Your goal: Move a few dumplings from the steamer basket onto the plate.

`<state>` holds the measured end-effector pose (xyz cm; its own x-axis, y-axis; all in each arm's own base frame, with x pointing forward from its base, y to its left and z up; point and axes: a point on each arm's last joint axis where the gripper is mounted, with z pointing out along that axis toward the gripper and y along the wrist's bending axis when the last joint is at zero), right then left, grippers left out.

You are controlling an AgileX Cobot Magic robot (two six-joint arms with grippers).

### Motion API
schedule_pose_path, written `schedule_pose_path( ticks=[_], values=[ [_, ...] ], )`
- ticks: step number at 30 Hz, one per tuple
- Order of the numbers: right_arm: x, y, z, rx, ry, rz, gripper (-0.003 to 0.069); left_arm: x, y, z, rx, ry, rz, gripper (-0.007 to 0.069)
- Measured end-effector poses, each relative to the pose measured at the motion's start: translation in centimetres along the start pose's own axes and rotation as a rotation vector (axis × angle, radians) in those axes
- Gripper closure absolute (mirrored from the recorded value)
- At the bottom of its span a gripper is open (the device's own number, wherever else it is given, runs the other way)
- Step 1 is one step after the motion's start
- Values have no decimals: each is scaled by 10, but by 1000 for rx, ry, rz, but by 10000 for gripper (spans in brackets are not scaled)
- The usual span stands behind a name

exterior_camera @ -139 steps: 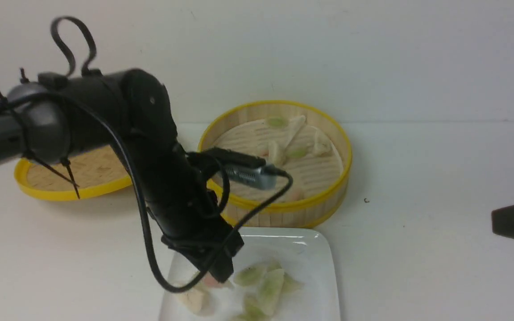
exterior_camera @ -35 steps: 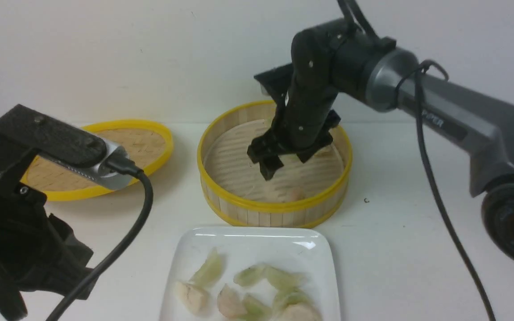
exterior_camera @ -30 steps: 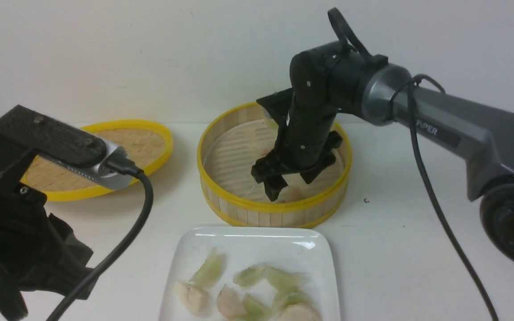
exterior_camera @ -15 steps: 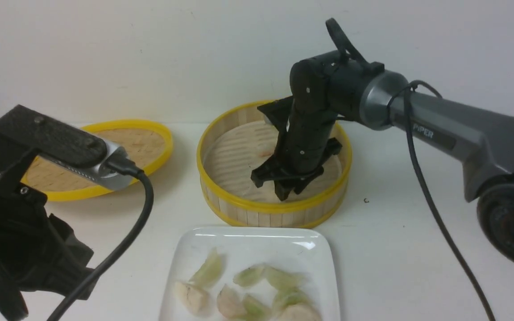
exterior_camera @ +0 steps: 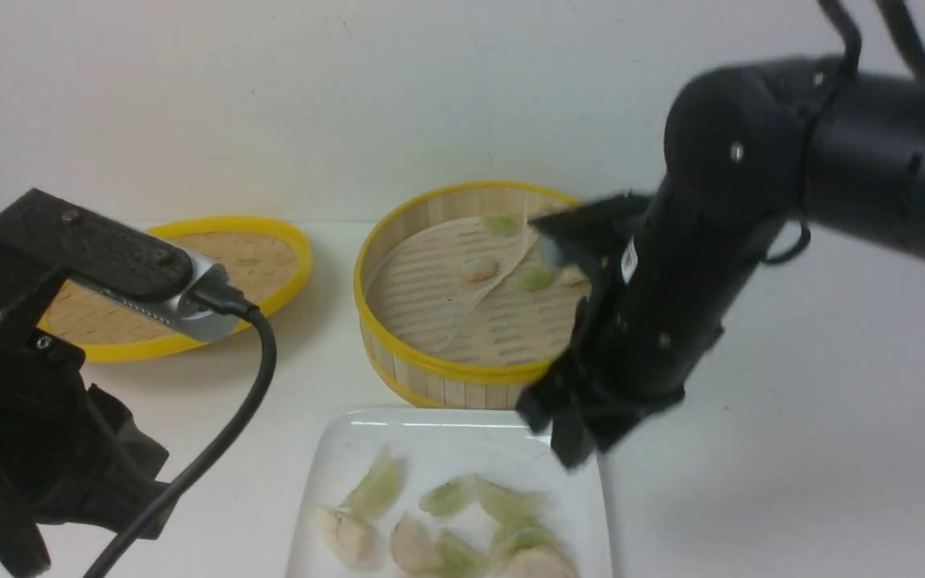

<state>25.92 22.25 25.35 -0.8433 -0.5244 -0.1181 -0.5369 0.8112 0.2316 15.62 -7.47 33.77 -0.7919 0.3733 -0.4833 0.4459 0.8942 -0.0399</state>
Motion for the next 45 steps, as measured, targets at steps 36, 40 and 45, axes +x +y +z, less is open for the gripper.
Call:
schedule_pose_path(
  ticks=[36,40,45],
  values=[
    [130,5,-184,196,-830,-43,673,-5,0,0,4,-53,-3,631],
    [215,-8,-179,167,-1160,-74,673,-10,-2,-1,27,-112,-18,631],
    [296,-28,-151,136,-1537,-73,673,-17,-4,-2,50,-188,-35,631]
  ],
)
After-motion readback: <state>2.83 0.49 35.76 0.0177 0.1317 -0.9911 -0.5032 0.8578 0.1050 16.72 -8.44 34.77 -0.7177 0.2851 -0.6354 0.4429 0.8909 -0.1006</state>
